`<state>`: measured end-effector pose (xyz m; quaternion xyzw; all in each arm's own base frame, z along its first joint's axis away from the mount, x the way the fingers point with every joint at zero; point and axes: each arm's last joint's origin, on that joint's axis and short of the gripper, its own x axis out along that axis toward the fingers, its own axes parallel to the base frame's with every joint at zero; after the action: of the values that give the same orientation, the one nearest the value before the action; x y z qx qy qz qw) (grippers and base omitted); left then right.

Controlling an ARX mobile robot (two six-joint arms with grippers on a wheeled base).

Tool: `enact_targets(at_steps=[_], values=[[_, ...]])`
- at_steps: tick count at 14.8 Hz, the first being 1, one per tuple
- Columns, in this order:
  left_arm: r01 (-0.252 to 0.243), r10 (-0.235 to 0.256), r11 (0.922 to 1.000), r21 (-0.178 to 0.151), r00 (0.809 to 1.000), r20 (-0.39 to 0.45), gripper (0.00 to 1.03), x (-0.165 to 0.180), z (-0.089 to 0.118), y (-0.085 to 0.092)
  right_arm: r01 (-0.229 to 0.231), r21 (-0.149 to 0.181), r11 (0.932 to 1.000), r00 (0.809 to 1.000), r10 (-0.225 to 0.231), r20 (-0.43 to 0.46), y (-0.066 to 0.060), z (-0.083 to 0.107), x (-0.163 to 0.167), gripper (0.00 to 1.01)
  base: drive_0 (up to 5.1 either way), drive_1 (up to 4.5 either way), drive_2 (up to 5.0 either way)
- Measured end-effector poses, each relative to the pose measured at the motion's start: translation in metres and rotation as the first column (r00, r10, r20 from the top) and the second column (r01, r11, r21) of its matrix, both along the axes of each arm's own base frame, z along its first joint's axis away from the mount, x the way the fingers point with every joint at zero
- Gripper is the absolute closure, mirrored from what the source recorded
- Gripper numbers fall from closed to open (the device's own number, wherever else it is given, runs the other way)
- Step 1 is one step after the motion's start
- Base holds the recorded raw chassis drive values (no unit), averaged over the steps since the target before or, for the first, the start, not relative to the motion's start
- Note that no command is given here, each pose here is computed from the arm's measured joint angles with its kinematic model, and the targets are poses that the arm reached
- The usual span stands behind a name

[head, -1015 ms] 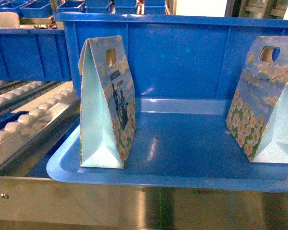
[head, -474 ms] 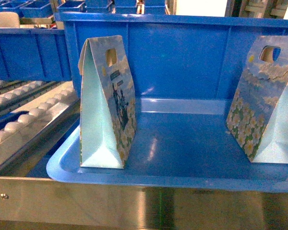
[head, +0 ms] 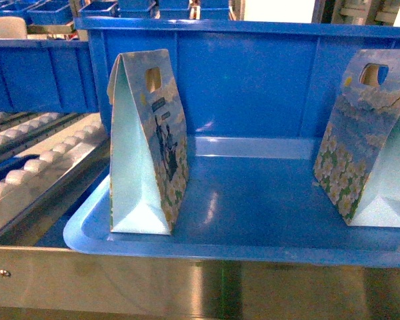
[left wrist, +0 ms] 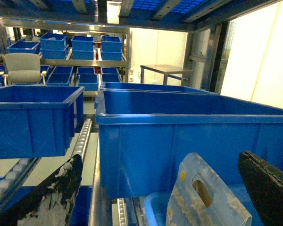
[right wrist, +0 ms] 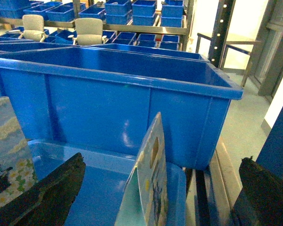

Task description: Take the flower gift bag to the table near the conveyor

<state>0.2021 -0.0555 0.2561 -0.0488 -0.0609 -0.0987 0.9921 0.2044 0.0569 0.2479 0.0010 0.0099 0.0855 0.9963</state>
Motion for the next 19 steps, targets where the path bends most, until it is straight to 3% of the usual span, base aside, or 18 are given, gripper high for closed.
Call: enact_targets(at_steps=[5,11,13,15,16,19], values=[[0.000,0.000,1.0000,0.002,1.000,0.001,0.05,0.000,0.000,0.000,0.018,-0.042,0.9990,0.999,-0.020,-0.049,0.004,-0.004,0.025,0.03,0.0,0.00,0.0],[0.000,0.000,1.0000,0.002,1.000,0.000,0.05,0.000,0.000,0.000,-0.013,-0.051,0.9986,0.995,0.008,-0.103,0.009,0.003,0.072,0.03,0.0,0.00,0.0],[0.000,0.000,1.0000,0.002,1.000,0.001,0.05,0.000,0.000,0.000,-0.016,-0.053,0.9984,0.989,0.009,-0.146,0.011,-0.005,0.084,0.03,0.0,0.00,0.0],[0.000,0.000,1.0000,0.002,1.000,0.001,0.05,0.000,0.000,0.000,-0.028,-0.024,0.9993,0.953,0.019,-0.301,0.010,-0.024,0.098,0.03,0.0,0.00,0.0],[0.000,0.000,1.0000,0.002,1.000,0.001,0.05,0.000,0.000,0.000,-0.018,-0.004,0.9998,0.946,0.016,-0.322,0.010,-0.028,0.101,0.03,0.0,0.00,0.0],[0.000,0.000,1.0000,0.002,1.000,0.001,0.05,0.000,0.000,0.000,-0.012,0.012,0.9999,0.947,0.015,-0.321,0.010,-0.031,0.104,0.03,0.0,0.00,0.0]])
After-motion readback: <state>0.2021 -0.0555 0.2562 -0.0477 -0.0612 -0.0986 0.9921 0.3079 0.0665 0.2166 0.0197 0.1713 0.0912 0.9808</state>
